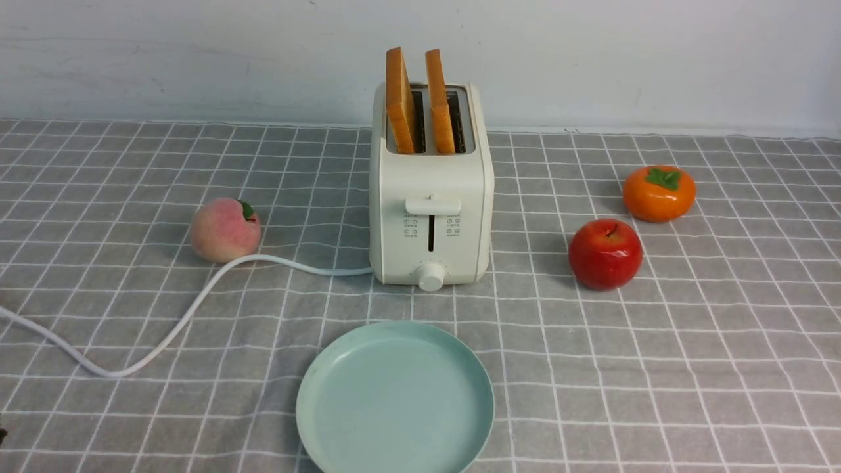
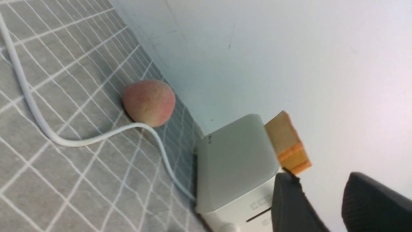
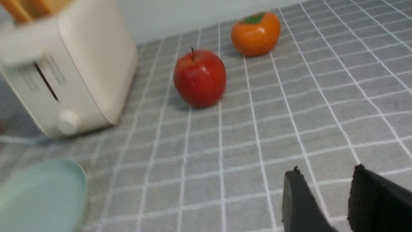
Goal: Take toasted bread from bread machine on grey coffee table place on plate.
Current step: 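Reach for a toast slice standing in the toaster with the left gripper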
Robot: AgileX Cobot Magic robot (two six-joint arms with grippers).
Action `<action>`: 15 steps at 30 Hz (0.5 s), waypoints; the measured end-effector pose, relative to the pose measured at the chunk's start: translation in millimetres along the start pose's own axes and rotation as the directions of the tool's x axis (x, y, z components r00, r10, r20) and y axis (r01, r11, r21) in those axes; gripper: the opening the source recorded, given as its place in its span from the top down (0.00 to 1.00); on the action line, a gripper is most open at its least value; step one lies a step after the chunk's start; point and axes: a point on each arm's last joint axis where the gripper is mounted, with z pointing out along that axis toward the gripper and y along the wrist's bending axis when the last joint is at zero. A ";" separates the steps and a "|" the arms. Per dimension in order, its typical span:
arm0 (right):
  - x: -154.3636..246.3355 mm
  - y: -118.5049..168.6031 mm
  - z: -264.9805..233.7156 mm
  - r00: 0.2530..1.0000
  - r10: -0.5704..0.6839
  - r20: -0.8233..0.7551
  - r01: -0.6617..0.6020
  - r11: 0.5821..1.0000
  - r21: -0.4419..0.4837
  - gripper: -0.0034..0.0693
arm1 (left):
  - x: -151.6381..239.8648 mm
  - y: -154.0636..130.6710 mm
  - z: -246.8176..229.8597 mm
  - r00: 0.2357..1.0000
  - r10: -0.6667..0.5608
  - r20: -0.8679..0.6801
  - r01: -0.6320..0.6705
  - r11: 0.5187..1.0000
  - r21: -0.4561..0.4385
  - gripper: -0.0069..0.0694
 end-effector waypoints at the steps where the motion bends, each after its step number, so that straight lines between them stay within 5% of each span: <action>1: -4.3 0.8 -0.1 0.996 0.072 0.047 -0.071 0.997 -0.012 0.62 | -2.1 -0.9 0.0 0.999 -0.042 0.022 0.042 0.999 0.011 0.61; 3: -7.7 1.2 -0.3 0.987 0.140 0.082 -0.138 0.990 -0.025 0.62 | -3.7 -1.5 -0.1 0.997 -0.070 0.040 0.070 0.997 0.019 0.64; 7: -18.3 -0.9 -1.9 0.934 0.300 0.194 -0.296 0.954 -0.051 0.62 | -7.4 -5.8 -0.5 0.997 -0.045 0.067 0.042 0.998 0.039 0.92; 14: -23.3 -3.6 -3.1 0.857 0.452 0.246 -0.447 0.891 -0.082 0.62 | -33.9 -67.6 -11.2 0.985 0.090 0.150 -0.119 0.974 0.194 0.93; 15: -23.5 -3.8 -3.2 0.821 0.517 0.242 -0.509 0.855 -0.099 0.62 | -39.0 -84.7 -12.1 0.979 0.145 0.140 -0.172 0.964 0.204 0.93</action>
